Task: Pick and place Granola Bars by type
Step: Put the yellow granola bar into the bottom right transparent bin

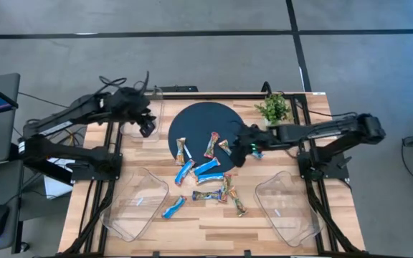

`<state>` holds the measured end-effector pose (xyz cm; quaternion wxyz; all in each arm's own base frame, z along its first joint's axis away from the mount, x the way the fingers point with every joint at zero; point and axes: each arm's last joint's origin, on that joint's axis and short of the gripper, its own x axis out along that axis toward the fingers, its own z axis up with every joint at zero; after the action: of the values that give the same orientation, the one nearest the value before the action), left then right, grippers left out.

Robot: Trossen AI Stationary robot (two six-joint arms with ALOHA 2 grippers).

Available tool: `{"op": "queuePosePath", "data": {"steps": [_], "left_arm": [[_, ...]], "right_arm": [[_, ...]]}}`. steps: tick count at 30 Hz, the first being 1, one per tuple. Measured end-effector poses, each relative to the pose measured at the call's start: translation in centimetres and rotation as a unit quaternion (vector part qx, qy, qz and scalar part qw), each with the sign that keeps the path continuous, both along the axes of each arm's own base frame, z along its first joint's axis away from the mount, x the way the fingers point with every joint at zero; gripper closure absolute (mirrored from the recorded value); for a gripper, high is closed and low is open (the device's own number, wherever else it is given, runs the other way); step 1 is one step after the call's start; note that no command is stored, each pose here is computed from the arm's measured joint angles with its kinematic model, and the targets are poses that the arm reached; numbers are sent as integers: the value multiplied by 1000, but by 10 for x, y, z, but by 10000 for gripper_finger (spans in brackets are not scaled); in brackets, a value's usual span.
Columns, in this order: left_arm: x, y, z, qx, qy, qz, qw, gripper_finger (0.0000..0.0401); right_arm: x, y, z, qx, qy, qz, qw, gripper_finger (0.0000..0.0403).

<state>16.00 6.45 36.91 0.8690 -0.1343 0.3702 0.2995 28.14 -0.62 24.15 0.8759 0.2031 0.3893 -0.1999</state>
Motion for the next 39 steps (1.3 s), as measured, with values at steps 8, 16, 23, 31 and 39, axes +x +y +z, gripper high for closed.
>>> {"op": "queuePosePath", "data": {"steps": [8,16,23,31,39], "left_arm": [[-6,-10,5,7,-19,9,1000,237],[-4,-15,4,9,-16,-4,1000,237],[-3,-15,4,11,-17,-6,1000,237],[-3,-15,4,11,-17,-4,1000,237],[-2,-15,4,9,-16,-2,1000,237]], "right_arm": [[30,-20,-27,45,116,-41,991,282],[43,-25,-49,71,185,-36,979,282],[49,-25,-57,74,187,-39,979,282],[51,-31,-66,101,192,-42,975,282],[54,-34,-81,125,209,-53,968,282]]}}
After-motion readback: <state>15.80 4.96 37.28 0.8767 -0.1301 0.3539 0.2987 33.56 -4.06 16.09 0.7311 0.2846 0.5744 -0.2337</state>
